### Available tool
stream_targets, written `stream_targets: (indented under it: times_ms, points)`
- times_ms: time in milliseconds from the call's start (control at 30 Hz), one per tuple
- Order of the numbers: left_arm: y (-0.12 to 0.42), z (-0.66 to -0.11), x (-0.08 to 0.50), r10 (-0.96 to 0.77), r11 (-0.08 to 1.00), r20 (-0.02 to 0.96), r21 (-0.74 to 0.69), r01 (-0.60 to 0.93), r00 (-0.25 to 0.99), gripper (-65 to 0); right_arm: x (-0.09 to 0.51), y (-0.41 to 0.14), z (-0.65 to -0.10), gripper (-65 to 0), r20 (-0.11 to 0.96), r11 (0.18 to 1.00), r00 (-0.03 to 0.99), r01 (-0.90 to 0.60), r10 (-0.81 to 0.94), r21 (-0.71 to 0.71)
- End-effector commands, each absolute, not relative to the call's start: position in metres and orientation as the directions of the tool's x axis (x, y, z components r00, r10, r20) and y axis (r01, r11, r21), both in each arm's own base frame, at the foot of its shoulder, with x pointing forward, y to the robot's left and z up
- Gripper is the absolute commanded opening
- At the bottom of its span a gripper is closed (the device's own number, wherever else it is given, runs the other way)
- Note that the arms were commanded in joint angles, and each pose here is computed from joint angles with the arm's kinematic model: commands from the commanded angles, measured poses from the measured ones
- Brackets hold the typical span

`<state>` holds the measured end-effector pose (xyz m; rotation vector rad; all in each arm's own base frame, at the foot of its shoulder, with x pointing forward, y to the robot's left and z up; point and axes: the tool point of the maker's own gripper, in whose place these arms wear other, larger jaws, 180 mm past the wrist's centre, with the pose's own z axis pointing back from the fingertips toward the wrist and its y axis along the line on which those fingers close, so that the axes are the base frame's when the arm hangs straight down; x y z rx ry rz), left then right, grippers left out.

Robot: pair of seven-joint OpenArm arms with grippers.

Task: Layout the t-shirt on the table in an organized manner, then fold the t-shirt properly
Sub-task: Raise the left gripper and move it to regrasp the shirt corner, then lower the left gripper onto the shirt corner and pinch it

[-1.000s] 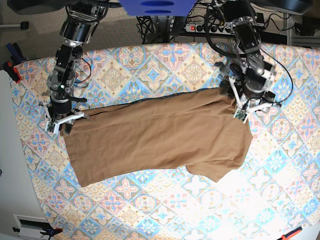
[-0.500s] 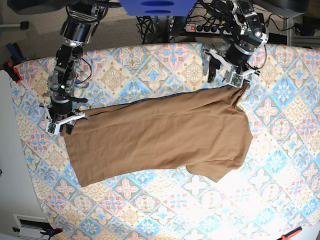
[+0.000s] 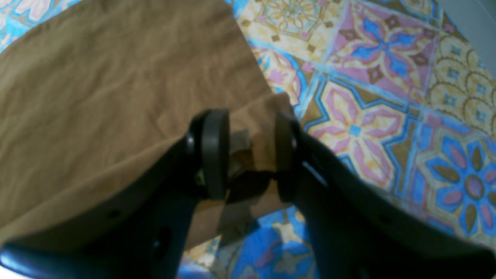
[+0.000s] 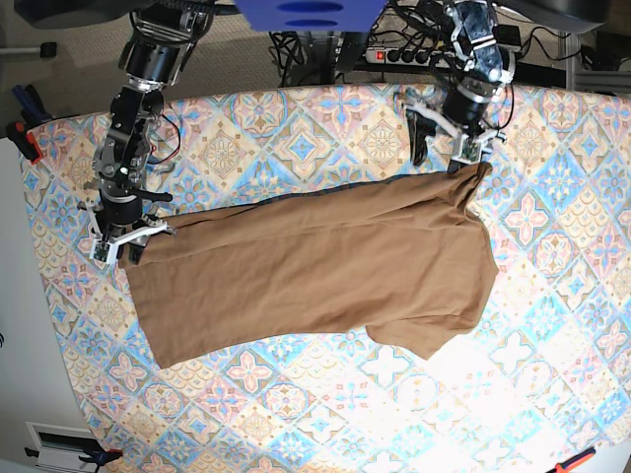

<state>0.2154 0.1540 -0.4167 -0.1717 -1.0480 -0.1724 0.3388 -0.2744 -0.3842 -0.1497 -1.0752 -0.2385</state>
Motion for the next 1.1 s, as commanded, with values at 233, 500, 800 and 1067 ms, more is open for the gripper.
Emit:
stream_targets:
  times_ms: [233, 500, 800, 1067]
  points:
    - [0.174, -0.392, 0.236, -0.07, 0.983, 0.917, -0.003, 0.182, 0.392, -28.0, 0.343, -0.279, -0.372, -45.8, 0.903, 0.965, 0.418, 0.262, -0.101, -0.013]
    - [0.189, -0.385, 0.256, -0.129, 0.984, 0.919, 0.071, 0.165, 0.374, -28.1, 0.343, -0.279, -0.372, -45.8, 0.903, 0.965, 0.418, 0.262, -0.101, -0.013]
    - [0.185, -0.406, 0.27, -0.249, 0.96, 0.865, 0.161, 0.228, 0.436, -34.2, 0.343, -0.279, -0.372, -45.8, 0.903, 0.965, 0.418, 0.262, -0.101, -0.013]
    - [0.183, -0.373, 0.267, -0.201, 0.977, 0.907, 0.156, 0.148, 0.37, -65.0, 0.343, -0.279, -0.371, -45.8, 0.904, 0.965, 0.416, 0.262, -0.101, -0.013]
